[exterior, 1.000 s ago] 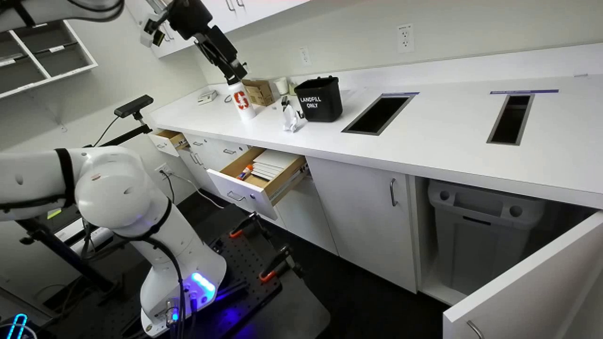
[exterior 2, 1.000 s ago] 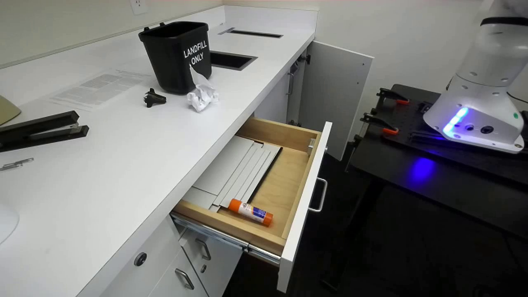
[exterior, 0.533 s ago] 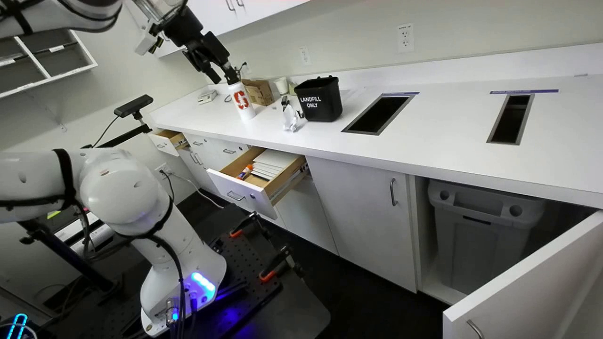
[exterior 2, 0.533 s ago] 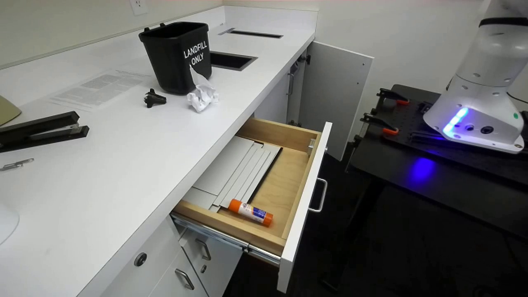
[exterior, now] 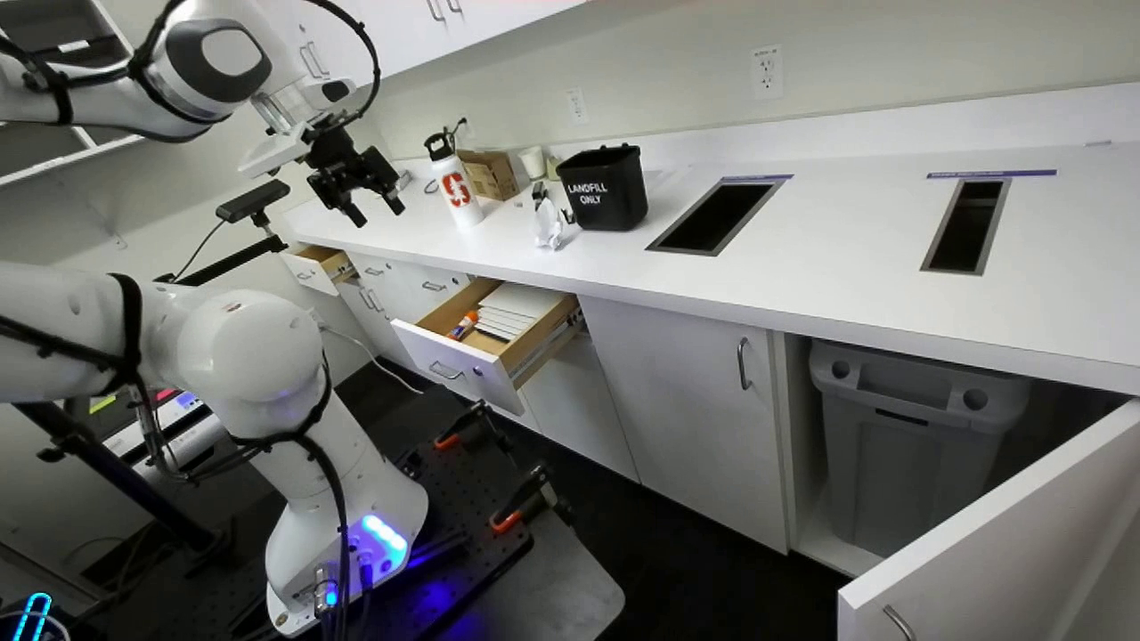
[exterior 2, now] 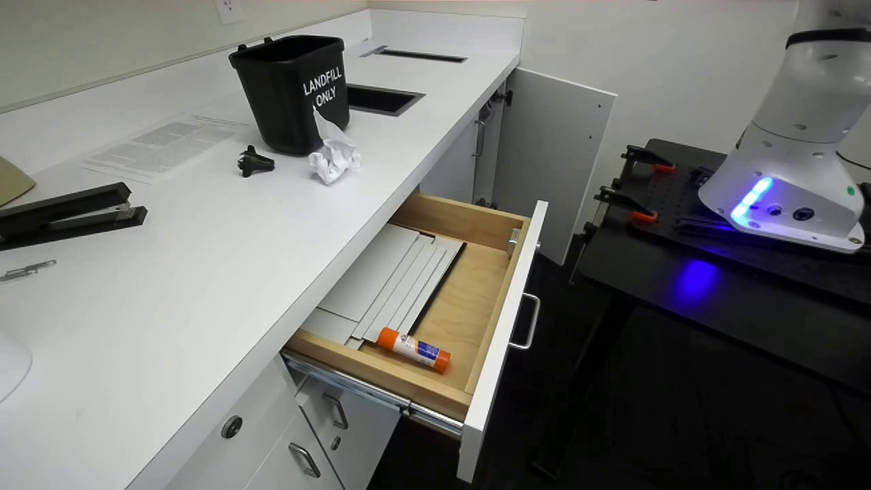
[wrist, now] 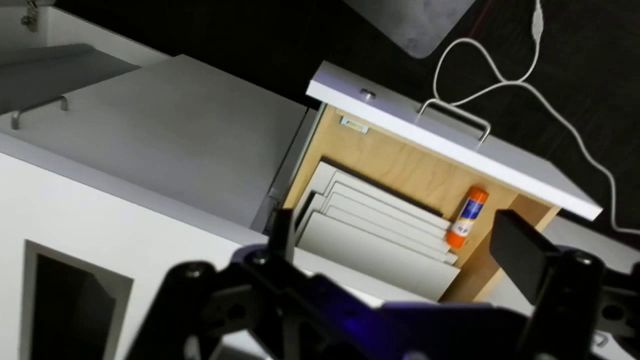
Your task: Close the drawer
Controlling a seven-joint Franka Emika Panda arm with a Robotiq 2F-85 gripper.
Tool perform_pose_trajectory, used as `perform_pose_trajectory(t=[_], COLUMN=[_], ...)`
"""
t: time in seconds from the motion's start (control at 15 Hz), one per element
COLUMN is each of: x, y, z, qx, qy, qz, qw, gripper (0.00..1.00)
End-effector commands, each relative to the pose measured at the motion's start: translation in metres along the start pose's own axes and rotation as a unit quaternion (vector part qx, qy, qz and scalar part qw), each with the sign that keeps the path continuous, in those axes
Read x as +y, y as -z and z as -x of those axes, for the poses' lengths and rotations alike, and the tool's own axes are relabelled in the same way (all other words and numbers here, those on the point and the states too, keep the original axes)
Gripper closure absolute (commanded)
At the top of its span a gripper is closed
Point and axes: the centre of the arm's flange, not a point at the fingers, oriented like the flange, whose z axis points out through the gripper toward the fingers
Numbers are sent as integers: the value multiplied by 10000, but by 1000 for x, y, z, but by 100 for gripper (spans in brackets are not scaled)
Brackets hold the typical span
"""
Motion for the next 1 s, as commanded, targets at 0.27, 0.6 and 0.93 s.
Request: perform_pose_trajectory(t=[0.27,0.6,0.93], x=[-35,-32,-112], y=[-21,-20,-80], z=[6,6,-18], qx=[-260,-249,-402], qy=[586,551,2130], qz=[-37,-47,205], qw=[9979,9982,9760], gripper=[0,0,0])
